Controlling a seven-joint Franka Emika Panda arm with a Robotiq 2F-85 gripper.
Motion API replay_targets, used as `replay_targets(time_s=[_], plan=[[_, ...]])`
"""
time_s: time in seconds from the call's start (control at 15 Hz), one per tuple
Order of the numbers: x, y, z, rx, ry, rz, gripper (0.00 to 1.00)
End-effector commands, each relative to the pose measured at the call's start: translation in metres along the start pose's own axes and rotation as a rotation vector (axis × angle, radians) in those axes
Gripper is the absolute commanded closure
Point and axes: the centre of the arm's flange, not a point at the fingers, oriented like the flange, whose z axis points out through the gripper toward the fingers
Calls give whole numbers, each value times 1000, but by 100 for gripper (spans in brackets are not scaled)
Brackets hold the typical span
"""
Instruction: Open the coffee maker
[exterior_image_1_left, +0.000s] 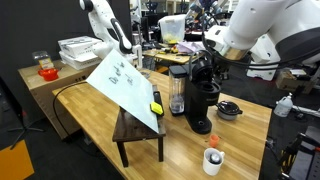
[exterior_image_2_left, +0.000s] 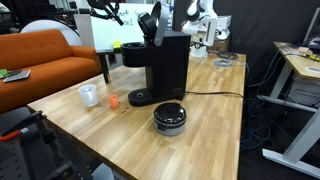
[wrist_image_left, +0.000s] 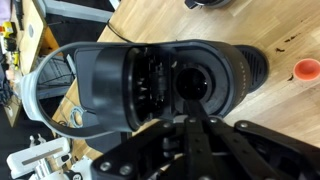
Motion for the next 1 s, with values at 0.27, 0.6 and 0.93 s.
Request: replay_targets(time_s=[0.27,0.6,0.93], plan=[[-13,34,-10,200,52,78,100],[-38,21,-57,431,97,210,100],[-93,-3,-101,492,-21,320,100]])
